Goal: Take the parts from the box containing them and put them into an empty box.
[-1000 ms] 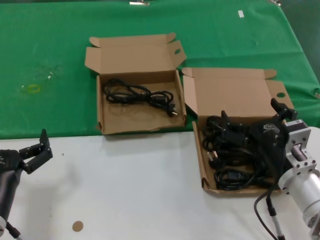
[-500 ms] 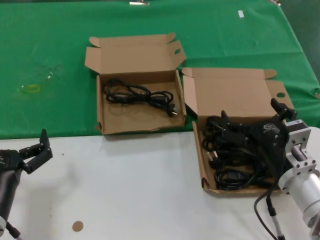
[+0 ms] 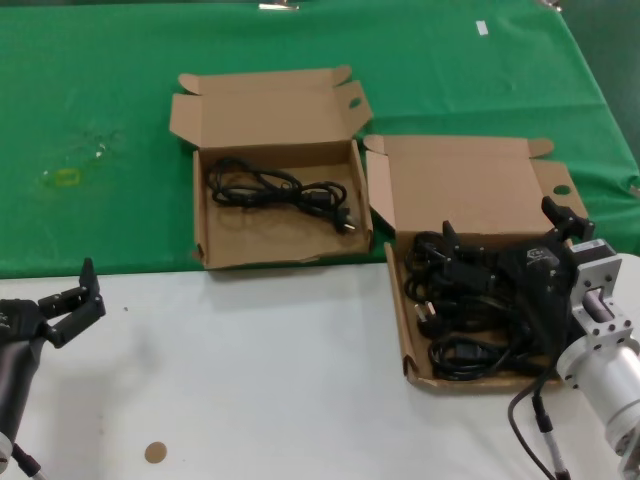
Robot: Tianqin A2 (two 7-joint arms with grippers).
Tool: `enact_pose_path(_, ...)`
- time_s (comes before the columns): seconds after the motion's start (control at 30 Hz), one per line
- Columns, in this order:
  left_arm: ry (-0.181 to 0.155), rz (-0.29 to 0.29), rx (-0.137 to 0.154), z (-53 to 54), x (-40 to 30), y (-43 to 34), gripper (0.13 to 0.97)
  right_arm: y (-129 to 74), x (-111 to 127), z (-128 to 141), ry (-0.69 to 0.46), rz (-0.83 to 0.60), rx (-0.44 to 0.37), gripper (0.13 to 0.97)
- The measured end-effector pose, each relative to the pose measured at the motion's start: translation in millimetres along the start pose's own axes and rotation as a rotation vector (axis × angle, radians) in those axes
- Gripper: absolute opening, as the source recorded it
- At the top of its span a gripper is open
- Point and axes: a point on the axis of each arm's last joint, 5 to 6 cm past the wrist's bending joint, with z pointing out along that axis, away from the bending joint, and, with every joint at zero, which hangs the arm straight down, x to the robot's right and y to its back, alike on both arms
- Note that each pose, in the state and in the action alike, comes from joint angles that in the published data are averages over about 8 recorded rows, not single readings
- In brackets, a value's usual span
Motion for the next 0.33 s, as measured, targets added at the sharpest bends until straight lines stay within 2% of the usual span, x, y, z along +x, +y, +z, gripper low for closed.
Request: enact_pose_path(0.33,0.000,0.000,0.000,0.0,0.0,0.0,0.966,0.0,0.0,0.0,0.000,0.000,0.000,0.966)
